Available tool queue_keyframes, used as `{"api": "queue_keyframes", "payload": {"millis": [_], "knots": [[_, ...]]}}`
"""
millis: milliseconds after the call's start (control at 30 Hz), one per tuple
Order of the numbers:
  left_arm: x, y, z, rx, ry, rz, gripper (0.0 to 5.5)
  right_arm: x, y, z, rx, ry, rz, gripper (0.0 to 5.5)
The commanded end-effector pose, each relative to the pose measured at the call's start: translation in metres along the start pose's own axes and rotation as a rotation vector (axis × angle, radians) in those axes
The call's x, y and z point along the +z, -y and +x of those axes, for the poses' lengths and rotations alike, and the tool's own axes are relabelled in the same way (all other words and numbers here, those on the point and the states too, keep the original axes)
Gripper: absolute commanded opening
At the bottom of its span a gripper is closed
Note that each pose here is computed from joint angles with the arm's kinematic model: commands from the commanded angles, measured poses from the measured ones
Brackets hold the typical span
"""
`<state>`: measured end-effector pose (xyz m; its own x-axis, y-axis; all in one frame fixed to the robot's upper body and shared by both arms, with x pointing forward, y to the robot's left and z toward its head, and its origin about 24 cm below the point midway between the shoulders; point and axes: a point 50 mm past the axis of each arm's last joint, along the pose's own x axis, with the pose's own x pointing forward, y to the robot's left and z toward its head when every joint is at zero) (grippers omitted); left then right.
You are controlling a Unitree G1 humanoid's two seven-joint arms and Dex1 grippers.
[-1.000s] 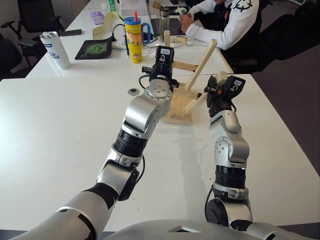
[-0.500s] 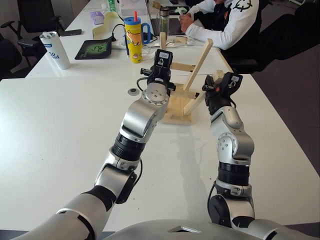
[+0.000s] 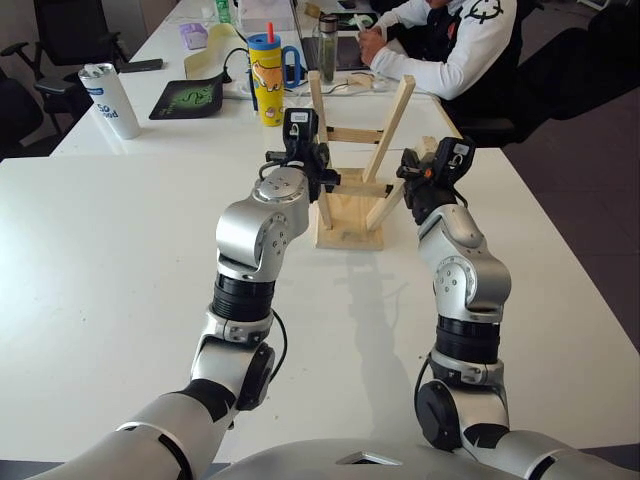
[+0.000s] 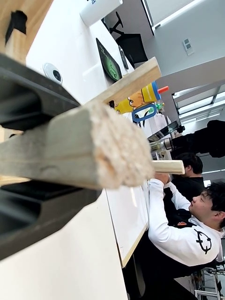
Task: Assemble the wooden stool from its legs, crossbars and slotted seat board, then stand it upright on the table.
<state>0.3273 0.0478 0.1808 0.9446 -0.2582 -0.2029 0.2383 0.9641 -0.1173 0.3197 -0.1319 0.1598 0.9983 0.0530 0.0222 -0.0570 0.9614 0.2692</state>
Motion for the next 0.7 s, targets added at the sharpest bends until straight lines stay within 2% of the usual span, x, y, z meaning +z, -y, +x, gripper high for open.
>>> {"api": "queue_keyframes", "payload": {"millis": [33, 200, 500, 700], "knots": [[-0.062, 0.034, -0.003, -0.273, -0.232, -0.143, 2.02, 0.035, -0.061, 0.001, 0.345, 0.125, 0.055, 1.05], [-0.047, 0.028, -0.001, -0.238, -0.120, -0.120, 2.76, 0.034, -0.060, 0.001, 0.343, 0.138, 0.023, 1.05], [-0.019, 0.028, -0.010, -0.235, 0.064, -0.060, 2.77, 0.033, -0.057, 0.001, 0.332, 0.137, 0.011, 1.05], [-0.025, 0.011, -0.011, -0.175, 0.062, -0.018, 2.77, 0.028, -0.052, 0.003, 0.305, 0.125, 0.008, 1.05]]}}
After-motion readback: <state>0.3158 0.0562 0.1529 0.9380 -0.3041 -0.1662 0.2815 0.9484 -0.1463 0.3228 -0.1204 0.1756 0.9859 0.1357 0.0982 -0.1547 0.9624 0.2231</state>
